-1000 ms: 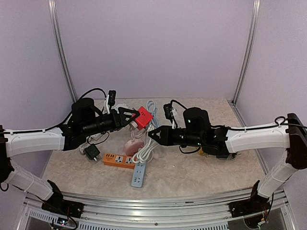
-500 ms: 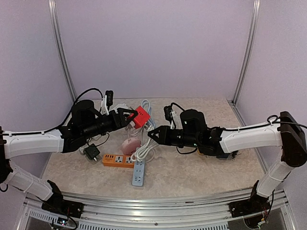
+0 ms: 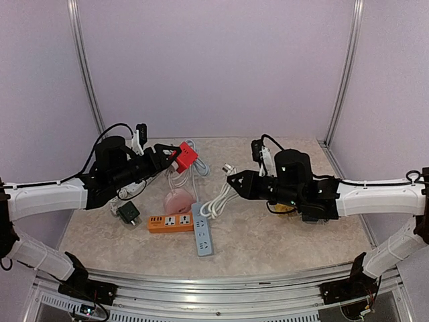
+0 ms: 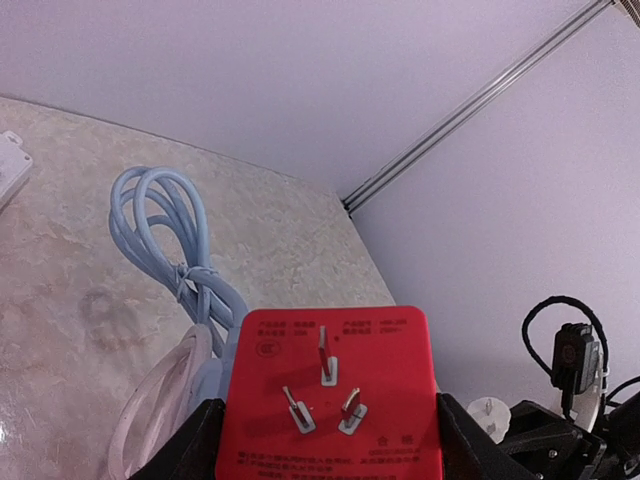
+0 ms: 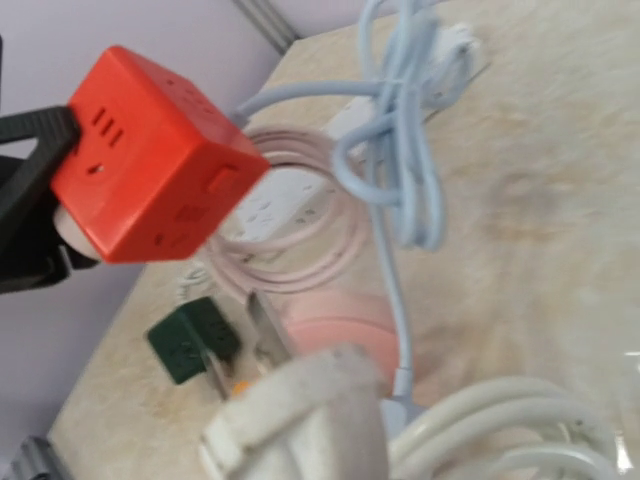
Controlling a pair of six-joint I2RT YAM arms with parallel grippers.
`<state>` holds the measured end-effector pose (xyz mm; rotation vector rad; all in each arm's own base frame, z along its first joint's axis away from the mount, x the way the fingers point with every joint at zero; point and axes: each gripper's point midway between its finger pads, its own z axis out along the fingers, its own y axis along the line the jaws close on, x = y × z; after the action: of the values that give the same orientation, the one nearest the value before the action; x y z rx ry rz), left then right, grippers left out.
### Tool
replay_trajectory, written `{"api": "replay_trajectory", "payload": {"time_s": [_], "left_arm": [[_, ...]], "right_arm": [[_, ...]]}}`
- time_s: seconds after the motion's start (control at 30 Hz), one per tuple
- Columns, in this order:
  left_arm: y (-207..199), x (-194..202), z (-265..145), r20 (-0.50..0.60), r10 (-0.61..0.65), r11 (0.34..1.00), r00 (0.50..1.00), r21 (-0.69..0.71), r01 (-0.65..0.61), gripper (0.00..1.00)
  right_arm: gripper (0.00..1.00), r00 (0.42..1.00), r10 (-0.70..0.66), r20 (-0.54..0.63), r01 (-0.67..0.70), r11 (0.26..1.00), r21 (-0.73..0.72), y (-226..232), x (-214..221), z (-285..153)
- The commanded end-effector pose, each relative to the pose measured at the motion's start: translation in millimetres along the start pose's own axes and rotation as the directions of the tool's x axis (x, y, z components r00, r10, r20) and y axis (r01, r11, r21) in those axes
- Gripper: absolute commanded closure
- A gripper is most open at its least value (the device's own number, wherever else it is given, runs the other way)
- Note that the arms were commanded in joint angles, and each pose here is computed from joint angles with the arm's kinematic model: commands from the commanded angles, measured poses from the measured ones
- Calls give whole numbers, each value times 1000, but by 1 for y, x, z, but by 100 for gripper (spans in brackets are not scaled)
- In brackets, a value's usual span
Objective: Pull the plug off the socket
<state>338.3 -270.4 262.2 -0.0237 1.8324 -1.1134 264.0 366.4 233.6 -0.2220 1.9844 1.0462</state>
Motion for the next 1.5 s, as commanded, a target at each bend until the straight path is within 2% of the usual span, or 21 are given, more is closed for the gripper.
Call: {"api": "replay_trajectory", "payload": {"time_s": [0.0, 0.27, 0.57, 0.97, 1.1, 1.23, 1.47], "left_arm": [[-34, -51, -6, 161, 16, 995, 987, 99, -33, 78], [-49, -65, -23, 117, 75, 982, 990, 161, -94, 78], [-62, -78, -56, 107, 125, 967, 986, 208, -145, 78], [-56, -91, -86, 141, 129, 967, 982, 200, -155, 78], [-58, -95, -93, 148, 134, 964, 980, 209, -163, 78], [-59, -100, -100, 161, 137, 965, 977, 203, -169, 78], [-63, -104, -107, 167, 173, 961, 971, 187, -204, 79]], "right_arm": [[100, 995, -72, 69, 67, 995, 80, -8, -20, -25], [100, 973, -195, 121, 167, 964, 206, -37, -72, -60], [100, 957, -285, 46, 257, 914, 314, -92, -112, -51], [100, 976, -214, 36, 195, 939, 282, -143, -121, -16], [100, 978, -206, 17, 186, 914, 360, -178, -130, -11], [100, 975, -222, 12, 182, 829, 528, -224, -150, -32], [100, 980, -197, 11, 151, 786, 599, -269, -159, -55]]}}
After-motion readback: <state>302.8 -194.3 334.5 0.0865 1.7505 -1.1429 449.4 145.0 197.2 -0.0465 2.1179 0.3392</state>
